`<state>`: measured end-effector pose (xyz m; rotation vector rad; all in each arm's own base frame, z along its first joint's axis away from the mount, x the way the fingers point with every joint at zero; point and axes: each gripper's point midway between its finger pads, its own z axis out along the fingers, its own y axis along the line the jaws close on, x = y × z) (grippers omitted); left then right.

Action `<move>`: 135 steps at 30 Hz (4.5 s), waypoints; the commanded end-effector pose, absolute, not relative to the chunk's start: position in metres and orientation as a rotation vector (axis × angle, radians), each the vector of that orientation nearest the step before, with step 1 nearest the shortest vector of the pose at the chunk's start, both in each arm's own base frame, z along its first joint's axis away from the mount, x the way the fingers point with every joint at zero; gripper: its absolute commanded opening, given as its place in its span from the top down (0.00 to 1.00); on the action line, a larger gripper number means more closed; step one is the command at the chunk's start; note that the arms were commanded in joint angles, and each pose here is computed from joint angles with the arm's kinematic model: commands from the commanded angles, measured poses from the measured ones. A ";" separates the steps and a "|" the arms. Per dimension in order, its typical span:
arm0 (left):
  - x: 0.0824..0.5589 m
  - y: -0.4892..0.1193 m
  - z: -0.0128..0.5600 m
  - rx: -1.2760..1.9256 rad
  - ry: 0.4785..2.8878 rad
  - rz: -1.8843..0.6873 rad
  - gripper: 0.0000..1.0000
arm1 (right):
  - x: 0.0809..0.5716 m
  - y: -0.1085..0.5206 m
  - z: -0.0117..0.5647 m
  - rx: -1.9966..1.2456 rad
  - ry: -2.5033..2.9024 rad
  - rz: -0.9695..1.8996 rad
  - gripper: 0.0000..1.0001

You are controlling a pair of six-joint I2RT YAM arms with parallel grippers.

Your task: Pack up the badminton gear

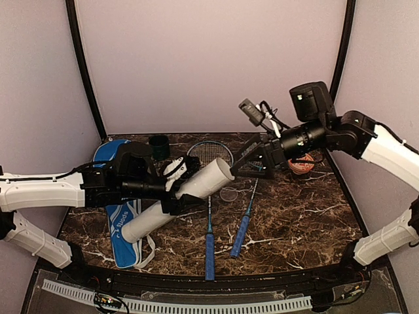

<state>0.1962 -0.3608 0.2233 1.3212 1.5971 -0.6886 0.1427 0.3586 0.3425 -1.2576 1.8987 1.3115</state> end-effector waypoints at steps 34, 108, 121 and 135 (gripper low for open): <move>0.190 -0.319 0.235 1.185 1.673 -0.634 0.60 | 0.330 0.364 0.085 -1.141 2.374 0.459 0.49; 0.186 -0.341 0.235 1.279 1.551 -0.681 0.61 | 0.150 0.372 0.352 -1.193 1.814 1.203 1.00; 0.181 -0.344 0.244 1.270 1.510 -0.733 0.61 | 0.145 0.389 0.339 -1.231 1.806 1.266 1.00; 0.179 -0.343 0.249 1.263 1.487 -0.743 0.61 | 0.142 0.399 0.322 -1.260 1.838 1.281 1.00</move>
